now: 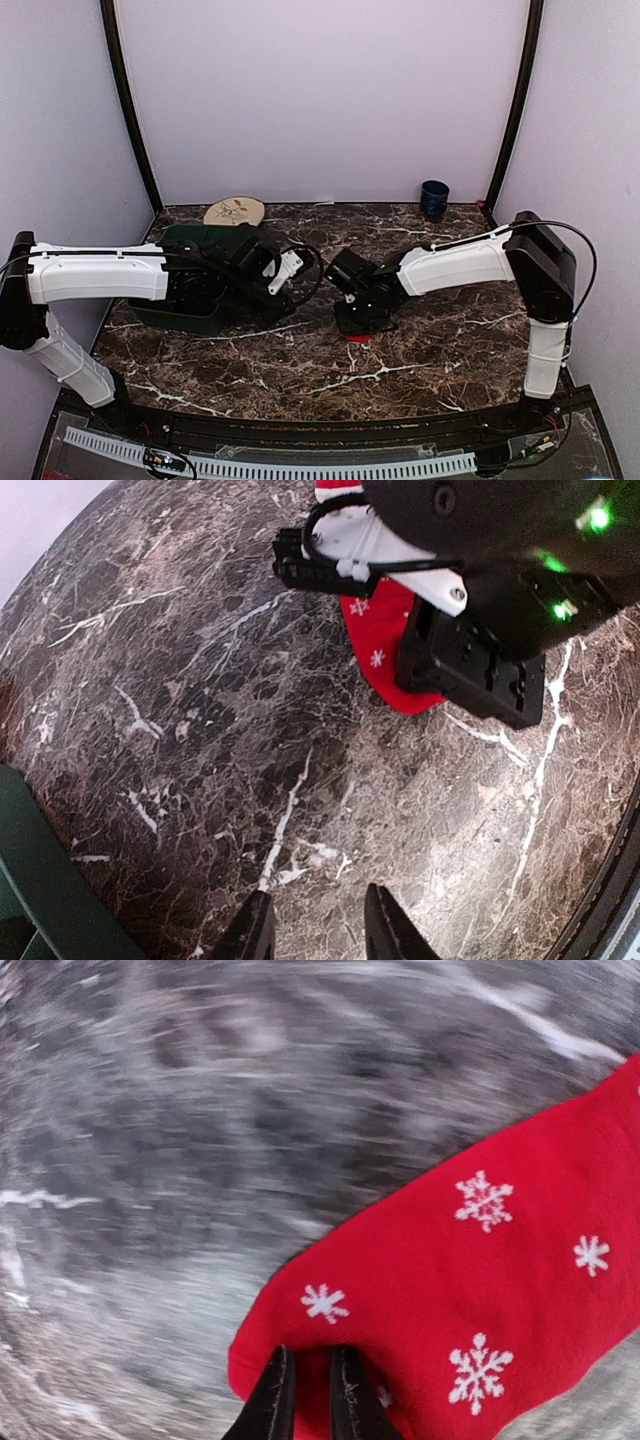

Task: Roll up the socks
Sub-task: Move the sock to the center of the board.

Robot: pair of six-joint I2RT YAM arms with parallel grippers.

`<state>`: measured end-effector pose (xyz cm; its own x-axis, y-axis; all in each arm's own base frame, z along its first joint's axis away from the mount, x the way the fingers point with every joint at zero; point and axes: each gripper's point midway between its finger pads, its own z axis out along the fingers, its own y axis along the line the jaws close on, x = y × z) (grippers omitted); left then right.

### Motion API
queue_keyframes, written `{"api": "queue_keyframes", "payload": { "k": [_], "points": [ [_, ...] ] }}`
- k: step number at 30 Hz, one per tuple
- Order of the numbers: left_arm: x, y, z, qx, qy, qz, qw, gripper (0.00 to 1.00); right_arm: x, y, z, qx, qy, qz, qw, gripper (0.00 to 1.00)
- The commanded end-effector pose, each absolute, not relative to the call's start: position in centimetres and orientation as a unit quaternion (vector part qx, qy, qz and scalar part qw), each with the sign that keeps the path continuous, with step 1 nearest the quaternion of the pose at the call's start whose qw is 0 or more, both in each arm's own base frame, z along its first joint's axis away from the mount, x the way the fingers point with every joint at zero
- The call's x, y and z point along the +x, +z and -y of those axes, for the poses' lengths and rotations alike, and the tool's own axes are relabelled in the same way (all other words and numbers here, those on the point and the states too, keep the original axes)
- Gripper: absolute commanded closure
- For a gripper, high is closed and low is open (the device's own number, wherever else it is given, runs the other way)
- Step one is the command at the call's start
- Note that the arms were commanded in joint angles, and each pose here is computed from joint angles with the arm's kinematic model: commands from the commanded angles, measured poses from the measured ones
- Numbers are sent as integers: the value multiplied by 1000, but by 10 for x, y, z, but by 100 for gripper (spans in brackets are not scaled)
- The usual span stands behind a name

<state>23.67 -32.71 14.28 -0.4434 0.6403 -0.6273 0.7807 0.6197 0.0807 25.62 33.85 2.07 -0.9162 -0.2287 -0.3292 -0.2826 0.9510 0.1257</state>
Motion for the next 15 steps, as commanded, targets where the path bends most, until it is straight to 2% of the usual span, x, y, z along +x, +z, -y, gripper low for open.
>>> {"api": "queue_keyframes", "payload": {
  "k": [1, 6, 10, 15],
  "points": [
    [237, 154, 303, 388, -85, -852, 341, 66, 239, 12, -386, -163, 121, -970, 131, 87],
    [233, 164, 280, 360, -75, -857, 362, 66, 232, 12, -441, -196, 148, -961, 128, 86],
    [227, 169, 267, 353, -77, -858, 366, 66, 232, 15, -467, -204, 161, -956, 134, 82],
    [222, 176, 259, 347, -84, -854, 379, 66, 243, 55, -476, -204, 189, -943, 185, 75]
  ]
}}
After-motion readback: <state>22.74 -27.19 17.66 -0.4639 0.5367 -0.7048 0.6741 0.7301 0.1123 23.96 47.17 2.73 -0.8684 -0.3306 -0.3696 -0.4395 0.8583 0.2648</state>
